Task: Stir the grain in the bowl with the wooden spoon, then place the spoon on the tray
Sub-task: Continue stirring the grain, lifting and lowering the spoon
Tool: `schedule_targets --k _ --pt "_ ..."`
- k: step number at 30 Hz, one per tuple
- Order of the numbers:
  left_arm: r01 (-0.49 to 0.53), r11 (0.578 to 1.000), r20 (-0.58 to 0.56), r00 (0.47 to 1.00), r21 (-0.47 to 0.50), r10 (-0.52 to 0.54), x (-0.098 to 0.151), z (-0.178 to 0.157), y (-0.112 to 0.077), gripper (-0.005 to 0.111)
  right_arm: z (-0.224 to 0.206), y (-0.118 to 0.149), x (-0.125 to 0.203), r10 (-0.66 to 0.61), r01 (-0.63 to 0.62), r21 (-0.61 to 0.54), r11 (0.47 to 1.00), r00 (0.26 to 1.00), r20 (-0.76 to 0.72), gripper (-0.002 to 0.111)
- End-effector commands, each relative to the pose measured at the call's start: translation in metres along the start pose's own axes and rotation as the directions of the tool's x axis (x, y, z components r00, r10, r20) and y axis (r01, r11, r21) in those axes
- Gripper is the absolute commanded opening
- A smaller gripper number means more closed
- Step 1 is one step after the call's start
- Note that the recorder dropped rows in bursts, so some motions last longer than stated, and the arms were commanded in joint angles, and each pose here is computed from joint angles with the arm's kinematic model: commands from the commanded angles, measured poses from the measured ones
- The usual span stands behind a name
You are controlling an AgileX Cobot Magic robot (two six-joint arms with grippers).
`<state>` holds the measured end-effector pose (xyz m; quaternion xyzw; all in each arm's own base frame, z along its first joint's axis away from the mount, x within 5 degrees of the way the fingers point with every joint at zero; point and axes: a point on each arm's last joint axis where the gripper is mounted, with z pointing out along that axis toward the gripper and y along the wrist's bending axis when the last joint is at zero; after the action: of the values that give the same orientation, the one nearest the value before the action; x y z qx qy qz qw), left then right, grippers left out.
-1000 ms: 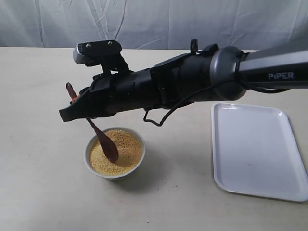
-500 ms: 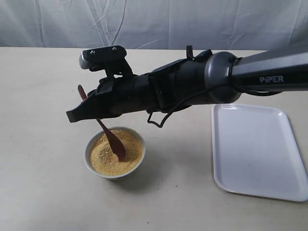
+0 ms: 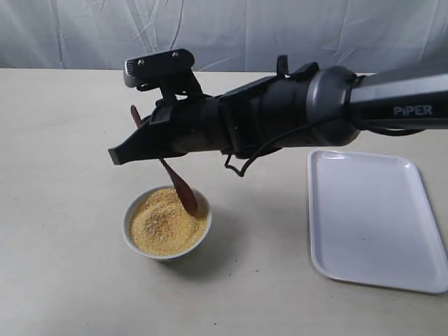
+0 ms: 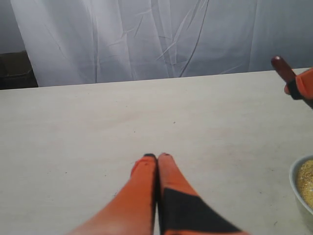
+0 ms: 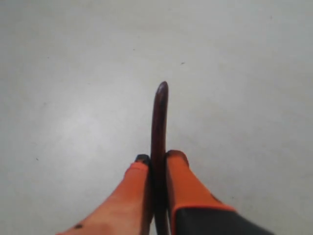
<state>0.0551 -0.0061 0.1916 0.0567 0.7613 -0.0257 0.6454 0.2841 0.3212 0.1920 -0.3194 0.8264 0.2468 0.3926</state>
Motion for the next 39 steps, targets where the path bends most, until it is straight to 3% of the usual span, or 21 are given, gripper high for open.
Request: schedule_targets --k 1,8,16,21,33,39 --pt "0.001 1.000 0.013 1.000 0.000 -0.001 0.000 0.000 0.000 0.000 0.013 -0.002 0.012 -0.007 0.006 -0.012 1.000 0.999 -0.039 -0.001" --pt "0.001 1.000 0.013 1.000 0.000 -0.001 0.000 0.000 0.000 0.000 0.020 0.013 0.017 -0.003 -0.006 -0.189 0.982 0.999 -0.049 -0.001" --pt "0.001 1.000 0.014 1.000 0.000 -0.001 0.000 0.000 0.000 0.000 -0.003 0.019 -0.016 0.011 -0.001 -0.200 0.980 0.999 0.049 -0.001" --pt "0.001 1.000 0.014 1.000 0.000 -0.001 0.000 0.000 0.000 0.000 -0.008 0.030 -0.018 0.009 0.007 -0.281 0.960 0.998 0.057 -0.001" --pt "0.001 1.000 0.014 1.000 0.000 -0.001 0.000 0.000 0.000 0.000 0.016 0.035 0.007 -0.008 0.003 -0.232 0.973 1.000 -0.019 -0.001" --pt "0.001 1.000 0.014 1.000 0.000 -0.001 0.000 0.000 0.000 0.000 0.022 0.025 0.013 -0.009 0.004 -0.131 0.991 0.999 -0.038 -0.001"
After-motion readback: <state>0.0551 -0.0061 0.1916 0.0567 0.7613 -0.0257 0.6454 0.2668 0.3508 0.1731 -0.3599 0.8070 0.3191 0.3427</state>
